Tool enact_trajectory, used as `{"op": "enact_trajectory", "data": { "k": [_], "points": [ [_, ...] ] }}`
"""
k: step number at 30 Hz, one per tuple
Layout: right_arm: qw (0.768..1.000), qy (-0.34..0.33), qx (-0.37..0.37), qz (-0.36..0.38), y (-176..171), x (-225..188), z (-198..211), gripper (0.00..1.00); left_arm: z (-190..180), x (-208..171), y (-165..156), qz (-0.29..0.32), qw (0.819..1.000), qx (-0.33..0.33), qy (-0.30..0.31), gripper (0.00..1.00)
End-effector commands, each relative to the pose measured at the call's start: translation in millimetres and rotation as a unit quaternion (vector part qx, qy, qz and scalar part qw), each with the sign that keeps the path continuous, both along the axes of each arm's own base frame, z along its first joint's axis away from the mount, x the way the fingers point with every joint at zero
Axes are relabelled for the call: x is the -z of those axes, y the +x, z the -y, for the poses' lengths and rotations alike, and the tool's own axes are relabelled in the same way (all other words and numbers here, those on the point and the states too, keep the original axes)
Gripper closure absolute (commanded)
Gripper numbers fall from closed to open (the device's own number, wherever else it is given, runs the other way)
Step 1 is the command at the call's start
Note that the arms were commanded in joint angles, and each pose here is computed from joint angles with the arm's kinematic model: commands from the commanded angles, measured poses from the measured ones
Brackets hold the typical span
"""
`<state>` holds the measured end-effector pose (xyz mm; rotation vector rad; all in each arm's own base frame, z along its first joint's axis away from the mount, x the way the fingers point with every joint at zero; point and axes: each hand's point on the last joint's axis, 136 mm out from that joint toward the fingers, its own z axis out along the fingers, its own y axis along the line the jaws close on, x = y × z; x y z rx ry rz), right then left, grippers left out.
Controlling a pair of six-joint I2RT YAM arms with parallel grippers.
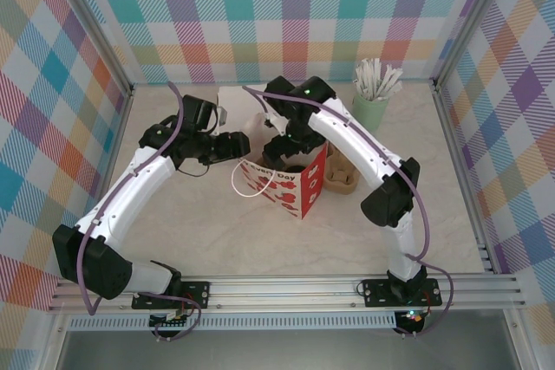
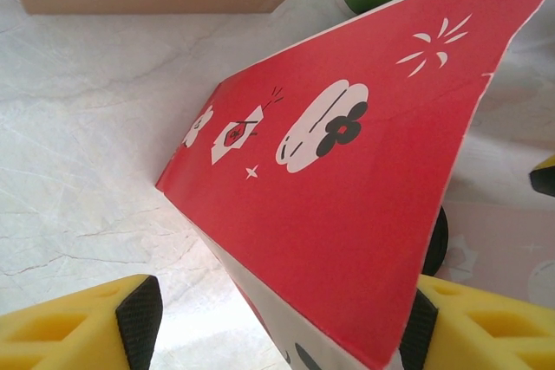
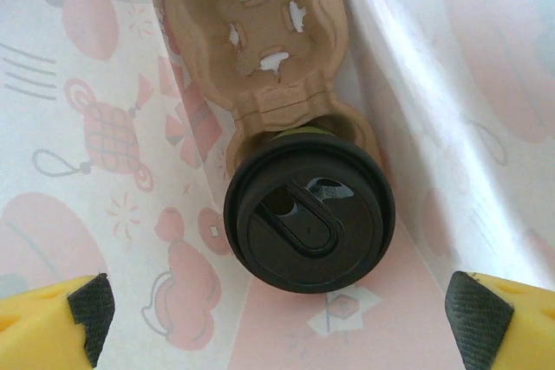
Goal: Pack the takeout coffee
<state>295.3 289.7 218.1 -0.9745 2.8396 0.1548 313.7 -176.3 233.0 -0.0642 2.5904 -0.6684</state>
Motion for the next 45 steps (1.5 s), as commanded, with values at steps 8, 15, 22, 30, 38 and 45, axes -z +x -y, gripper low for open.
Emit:
{"op": "enact_trajectory", "data": {
  "k": [8,15,22,30,38,45],
  "points": [
    [0.997,0.037,0.012,0.065,-6.5,-66.2,18.1,0.00,0.9,-3.9,-3.3,-0.004,1.000,-0.001,0.006,0.27],
    [0.992,0.071,0.017,0.104,-11.0,-99.6,25.2,0.00,0.8,-6.1,-1.2,-0.001,1.000,-0.001,0.009,0.27],
    [0.984,0.109,0.026,0.138,-19.0,-131.3,34.1,0.00,0.1,-8.8,0.4,0.002,1.000,-0.003,0.011,0.27],
    [0.973,0.146,0.041,0.176,-31.5,-163.6,50.4,0.00,0.6,-8.8,1.5,0.000,1.000,-0.001,0.014,0.26],
    [0.958,0.178,0.084,0.209,-35.9,-178.3,83.0,0.00,0.6,-11.0,2.5,0.003,1.000,0.001,0.015,0.25],
    [0.943,0.197,0.149,0.222,-31.7,-172.9,134.6,0.00,3.3,-22.0,3.6,0.015,1.000,0.006,0.005,0.23]
  ]
}}
